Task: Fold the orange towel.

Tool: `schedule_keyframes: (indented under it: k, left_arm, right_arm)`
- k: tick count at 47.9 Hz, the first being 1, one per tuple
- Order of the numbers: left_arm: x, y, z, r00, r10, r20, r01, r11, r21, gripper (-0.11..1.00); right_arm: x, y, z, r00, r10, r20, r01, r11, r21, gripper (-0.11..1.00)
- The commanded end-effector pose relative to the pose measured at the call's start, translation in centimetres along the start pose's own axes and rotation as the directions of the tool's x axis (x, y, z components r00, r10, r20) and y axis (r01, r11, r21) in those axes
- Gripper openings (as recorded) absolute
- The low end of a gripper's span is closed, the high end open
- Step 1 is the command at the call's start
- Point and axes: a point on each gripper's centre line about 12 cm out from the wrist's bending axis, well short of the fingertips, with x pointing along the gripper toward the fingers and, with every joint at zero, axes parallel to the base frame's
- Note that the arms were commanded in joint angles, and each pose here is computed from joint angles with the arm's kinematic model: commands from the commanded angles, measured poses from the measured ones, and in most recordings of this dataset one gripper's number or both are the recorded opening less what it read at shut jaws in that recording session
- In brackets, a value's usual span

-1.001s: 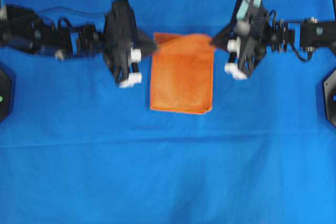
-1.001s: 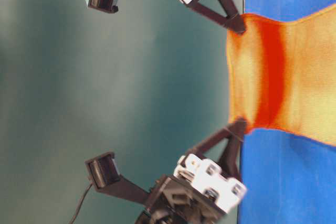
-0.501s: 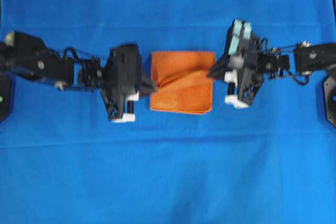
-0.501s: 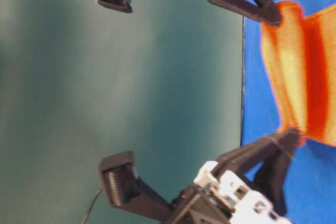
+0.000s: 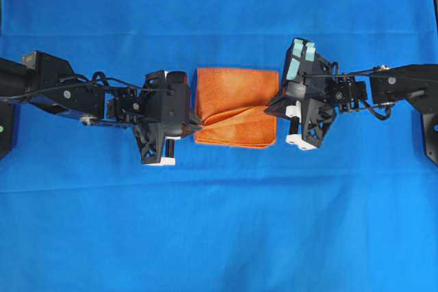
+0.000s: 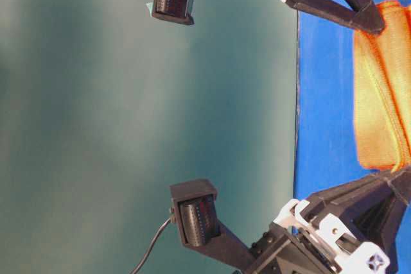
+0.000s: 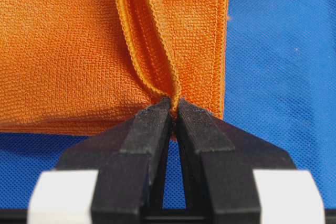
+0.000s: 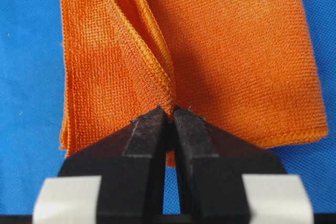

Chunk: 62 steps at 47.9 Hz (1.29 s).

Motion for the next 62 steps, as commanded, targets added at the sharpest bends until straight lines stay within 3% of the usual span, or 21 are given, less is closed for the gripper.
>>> schedule_keyframes:
  k: [1, 6, 12, 17, 23, 26, 35, 44, 51, 62]
  left_arm:
    - [-0.3, -0.1, 0.7, 1.0, -0.001, 0.025, 0.001, 1.0, 0.0, 0.03]
    - [-0.3, 0.0, 1.1, 0.999, 0.002, 0.046, -0.002, 1.0, -0.001, 0.03]
    - [-0.5, 0.0, 1.7, 0.997, 0.005, 0.083, -0.005, 1.0, -0.001, 0.06]
    - [-0.7, 0.0, 2.0, 0.995, 0.004, 0.095, -0.004, 1.0, 0.0, 0.3]
    - [-1.7, 0.0, 2.5, 0.995, 0.004, 0.101, -0.004, 1.0, 0.003, 0.69]
    - [-2.5, 0.1, 2.9, 0.995, 0.004, 0.101, -0.005, 1.0, 0.006, 0.8]
    - [-6.0, 0.2, 4.5, 0.992, 0.003, 0.129, -0.006, 1.0, 0.019, 0.71]
    - [-10.7, 0.3, 5.7, 0.976, 0.008, 0.216, -0.012, 1.0, 0.021, 0.71]
    - [-14.3, 0.2, 5.3, 0.957, 0.012, 0.29, -0.018, 1.0, 0.018, 0.71]
    - [-19.6, 0.3, 3.7, 0.907, 0.024, 0.421, -0.031, 0.999, 0.01, 0.71]
  right_arm:
    - [-0.1, 0.6, 0.9, 0.999, 0.016, 0.03, -0.016, 1.0, -0.006, 0.04]
    - [0.0, 1.0, 0.9, 0.999, 0.025, 0.028, -0.024, 1.0, -0.016, 0.08]
    - [0.0, 1.2, 1.1, 0.999, 0.03, 0.031, -0.029, 0.999, -0.019, 0.42]
    - [0.1, 1.3, 1.2, 0.999, 0.03, 0.033, -0.03, 0.999, -0.02, 0.63]
    - [-0.1, 1.5, 1.9, 0.998, 0.033, 0.047, -0.032, 0.999, -0.023, 0.6]
    - [-0.5, 1.8, 2.3, 0.998, 0.037, 0.057, -0.035, 0.999, -0.031, 0.6]
    - [-3.8, 2.3, 4.3, 0.995, 0.026, 0.101, -0.021, 0.998, -0.051, 0.6]
    - [-8.6, 2.3, 5.5, 0.986, 0.009, 0.166, 0.001, 0.998, -0.064, 0.6]
    - [-12.2, 2.0, 5.3, 0.974, 0.004, 0.227, 0.014, 0.997, -0.075, 0.6]
    - [-17.1, 1.4, 3.4, 0.94, 0.012, 0.341, 0.017, 0.996, -0.082, 0.6]
